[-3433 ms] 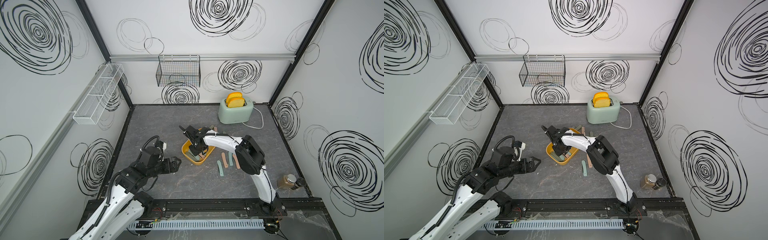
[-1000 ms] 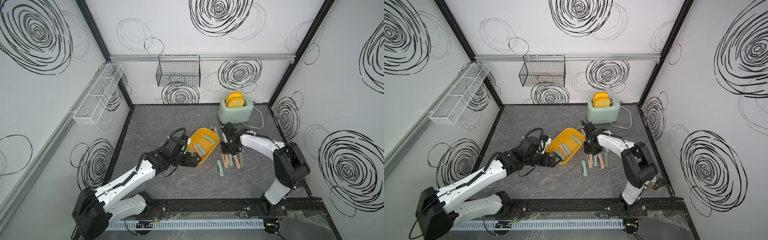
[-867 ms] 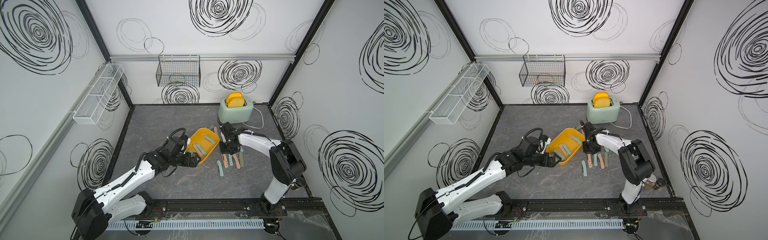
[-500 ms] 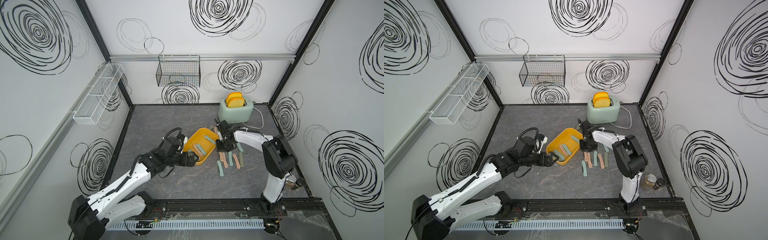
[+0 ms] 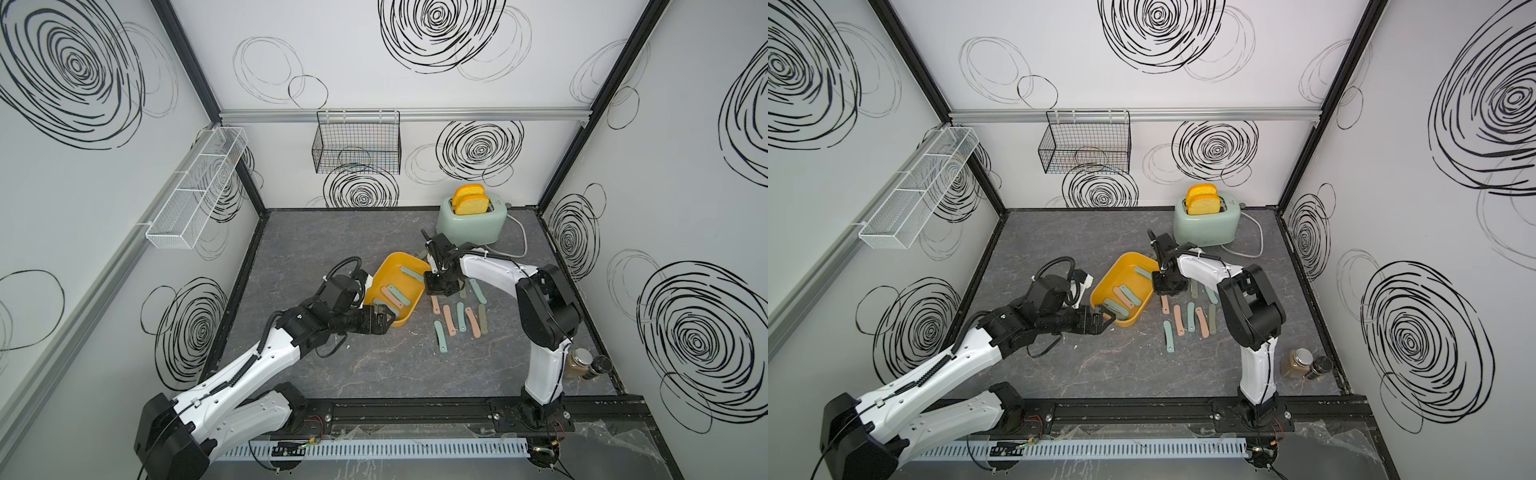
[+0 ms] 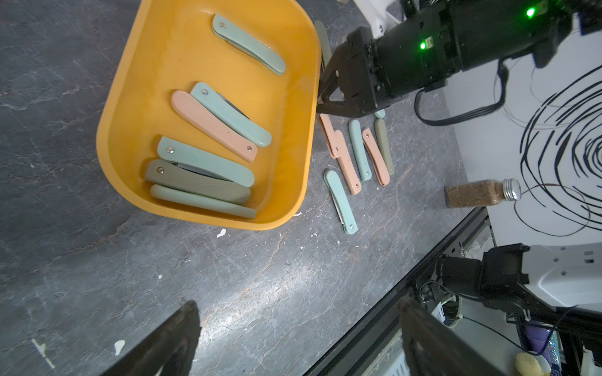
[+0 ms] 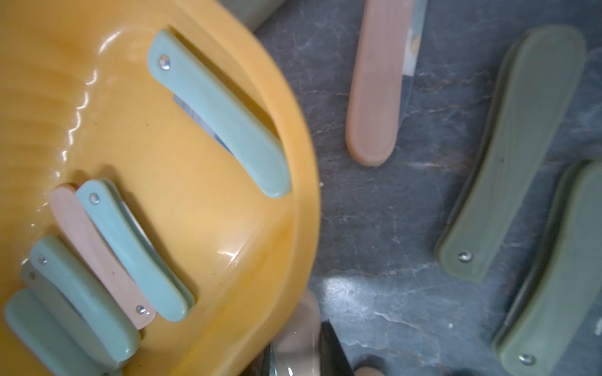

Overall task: Take the fruit knife out of the storage box
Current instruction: Adjust the storage box at the center of the board, then place the fruit knife at the center of the board.

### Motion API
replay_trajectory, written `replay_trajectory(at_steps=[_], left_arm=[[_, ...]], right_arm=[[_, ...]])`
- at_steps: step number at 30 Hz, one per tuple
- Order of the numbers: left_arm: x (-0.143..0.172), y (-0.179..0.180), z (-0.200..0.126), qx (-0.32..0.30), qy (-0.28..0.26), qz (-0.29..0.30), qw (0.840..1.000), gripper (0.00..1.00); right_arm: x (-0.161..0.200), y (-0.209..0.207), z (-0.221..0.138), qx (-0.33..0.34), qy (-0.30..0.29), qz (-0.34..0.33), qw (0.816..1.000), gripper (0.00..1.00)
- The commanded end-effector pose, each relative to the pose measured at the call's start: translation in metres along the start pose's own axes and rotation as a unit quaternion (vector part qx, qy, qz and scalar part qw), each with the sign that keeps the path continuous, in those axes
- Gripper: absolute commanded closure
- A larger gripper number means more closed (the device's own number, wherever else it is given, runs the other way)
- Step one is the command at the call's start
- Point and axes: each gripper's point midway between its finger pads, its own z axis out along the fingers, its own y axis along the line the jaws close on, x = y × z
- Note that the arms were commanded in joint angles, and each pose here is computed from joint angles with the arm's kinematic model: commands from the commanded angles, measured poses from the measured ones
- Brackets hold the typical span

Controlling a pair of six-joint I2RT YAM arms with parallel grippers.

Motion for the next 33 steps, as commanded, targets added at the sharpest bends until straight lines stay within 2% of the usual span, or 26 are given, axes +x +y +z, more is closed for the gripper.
replay_trajectory(at_steps=[1,8,13,18,23,28,33], left_arm=[[0.0,0.004,-0.002,-0.005,-0.007,0.0,1.0,0.02],[0.001,0.006,-0.003,-0.007,-0.006,0.001,1.0,0.02],[0.002,0.009,-0.004,-0.01,-0.005,0.002,1.0,0.02],[-0.001,0.01,-0.004,-0.008,-0.01,-0.003,1.0,0.02],[-0.007,0.006,-0.005,-0.004,-0.018,-0.007,1.0,0.02],[-0.011,0.006,-0.007,-0.006,-0.026,-0.011,1.0,0.02],[-0.014,0.011,-0.013,-0.017,-0.032,-0.014,0.999,0.02]], right_arm=[[0.007,-0.011,0.006,0.031,0.017,-0.007,0.999,0.76],[0.004,-0.014,0.014,0.037,0.02,-0.001,0.999,0.73],[0.002,-0.016,0.012,0.043,0.016,0.001,0.999,0.59],[0.001,-0.017,-0.004,0.05,0.005,0.003,0.999,0.6],[-0.005,-0.011,-0.039,0.071,-0.023,-0.011,0.997,0.63],[-0.015,0.02,-0.065,0.067,-0.054,-0.055,0.995,0.63],[-0.022,0.061,-0.062,0.056,-0.06,-0.116,0.99,0.63]])
